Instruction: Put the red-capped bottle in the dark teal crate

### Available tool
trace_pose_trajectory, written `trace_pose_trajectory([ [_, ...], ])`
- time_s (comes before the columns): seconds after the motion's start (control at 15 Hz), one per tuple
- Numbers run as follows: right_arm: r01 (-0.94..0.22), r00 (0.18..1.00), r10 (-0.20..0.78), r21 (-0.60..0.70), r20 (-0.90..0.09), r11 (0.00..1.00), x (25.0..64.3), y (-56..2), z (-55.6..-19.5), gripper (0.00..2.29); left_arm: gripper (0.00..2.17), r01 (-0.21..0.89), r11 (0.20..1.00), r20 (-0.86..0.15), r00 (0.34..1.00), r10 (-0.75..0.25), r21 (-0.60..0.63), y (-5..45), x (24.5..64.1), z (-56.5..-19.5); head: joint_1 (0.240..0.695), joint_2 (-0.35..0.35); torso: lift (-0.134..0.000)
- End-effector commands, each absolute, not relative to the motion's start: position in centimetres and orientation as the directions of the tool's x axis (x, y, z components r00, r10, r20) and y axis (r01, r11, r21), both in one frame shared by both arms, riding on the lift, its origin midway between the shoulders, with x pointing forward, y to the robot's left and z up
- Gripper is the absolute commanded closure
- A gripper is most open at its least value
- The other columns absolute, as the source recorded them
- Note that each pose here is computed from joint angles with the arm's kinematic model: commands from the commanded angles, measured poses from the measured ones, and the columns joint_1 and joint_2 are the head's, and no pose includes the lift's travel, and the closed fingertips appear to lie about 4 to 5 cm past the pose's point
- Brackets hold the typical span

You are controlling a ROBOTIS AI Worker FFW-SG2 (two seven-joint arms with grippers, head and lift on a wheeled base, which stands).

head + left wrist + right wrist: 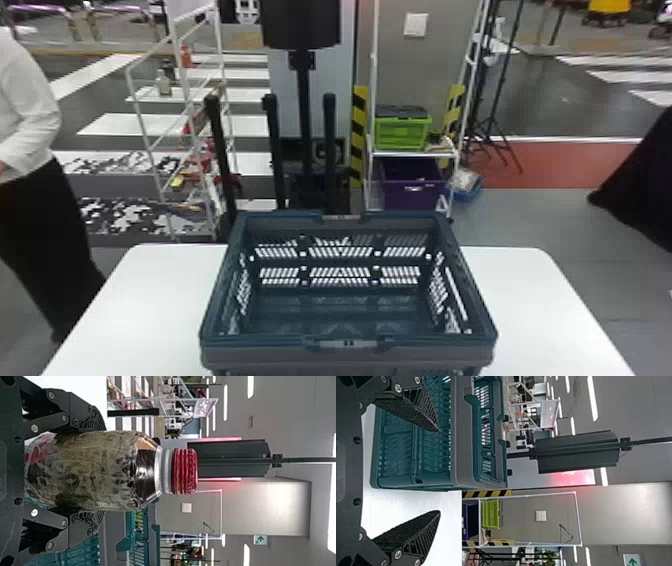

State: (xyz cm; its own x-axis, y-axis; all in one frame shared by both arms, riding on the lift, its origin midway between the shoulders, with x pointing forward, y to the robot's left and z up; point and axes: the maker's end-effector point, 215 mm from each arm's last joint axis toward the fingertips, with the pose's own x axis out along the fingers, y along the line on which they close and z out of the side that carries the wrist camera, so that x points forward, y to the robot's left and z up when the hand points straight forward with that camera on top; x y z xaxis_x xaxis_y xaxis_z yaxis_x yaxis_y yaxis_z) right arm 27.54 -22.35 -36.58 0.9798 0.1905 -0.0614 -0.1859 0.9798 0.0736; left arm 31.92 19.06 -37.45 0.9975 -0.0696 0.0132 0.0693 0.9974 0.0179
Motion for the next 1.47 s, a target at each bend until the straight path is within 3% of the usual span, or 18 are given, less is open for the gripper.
trace_pose_trajectory([
  [0.0, -0.186, 0.980, 0.190, 0.074, -0.059, 0.980, 27.5, -22.3, -36.5, 0.15, 1.71, 0.070, 0.997, 0.014, 0.997, -0.070, 0.019, 19.1, 32.0, -37.3, 0.499, 0.000, 0.000],
  [0.53, -0.189, 0.979, 0.193, 0.072, -0.060, 0.979, 27.6, -22.4, -36.5, 0.15, 1.71, 0.068, 0.997, 0.010, 0.998, -0.068, 0.024, 19.2, 32.1, -37.2, 0.499, 0.000, 0.000],
  [0.73, -0.186, 0.980, 0.191, 0.074, -0.062, 0.980, 27.8, -22.6, -36.6, 0.15, 1.71, 0.046, 0.998, 0.019, 0.999, -0.047, 0.047, 20.9, 33.4, -35.1, 0.499, 0.000, 0.000],
  [0.93, -0.179, 0.981, 0.184, 0.074, -0.066, 0.981, 27.8, -23.0, -37.0, 0.15, 1.71, -0.003, 0.995, 0.035, 0.999, -0.001, 0.101, 24.4, 36.5, -30.6, 0.499, 0.000, 0.000],
  [1.27, -0.167, 0.984, 0.171, 0.077, -0.049, 0.983, 28.0, -23.0, -36.4, 0.15, 1.71, 0.033, 0.990, -0.101, 0.995, -0.019, 0.140, 26.9, 44.5, -26.6, 0.499, 0.000, 0.000],
  [1.4, -0.163, 0.986, 0.166, 0.076, -0.032, 0.984, 28.1, -23.0, -35.5, 0.15, 1.71, 0.102, 0.986, -0.178, 0.981, -0.077, 0.135, 26.0, 47.8, -25.5, 0.499, 0.000, 0.000],
])
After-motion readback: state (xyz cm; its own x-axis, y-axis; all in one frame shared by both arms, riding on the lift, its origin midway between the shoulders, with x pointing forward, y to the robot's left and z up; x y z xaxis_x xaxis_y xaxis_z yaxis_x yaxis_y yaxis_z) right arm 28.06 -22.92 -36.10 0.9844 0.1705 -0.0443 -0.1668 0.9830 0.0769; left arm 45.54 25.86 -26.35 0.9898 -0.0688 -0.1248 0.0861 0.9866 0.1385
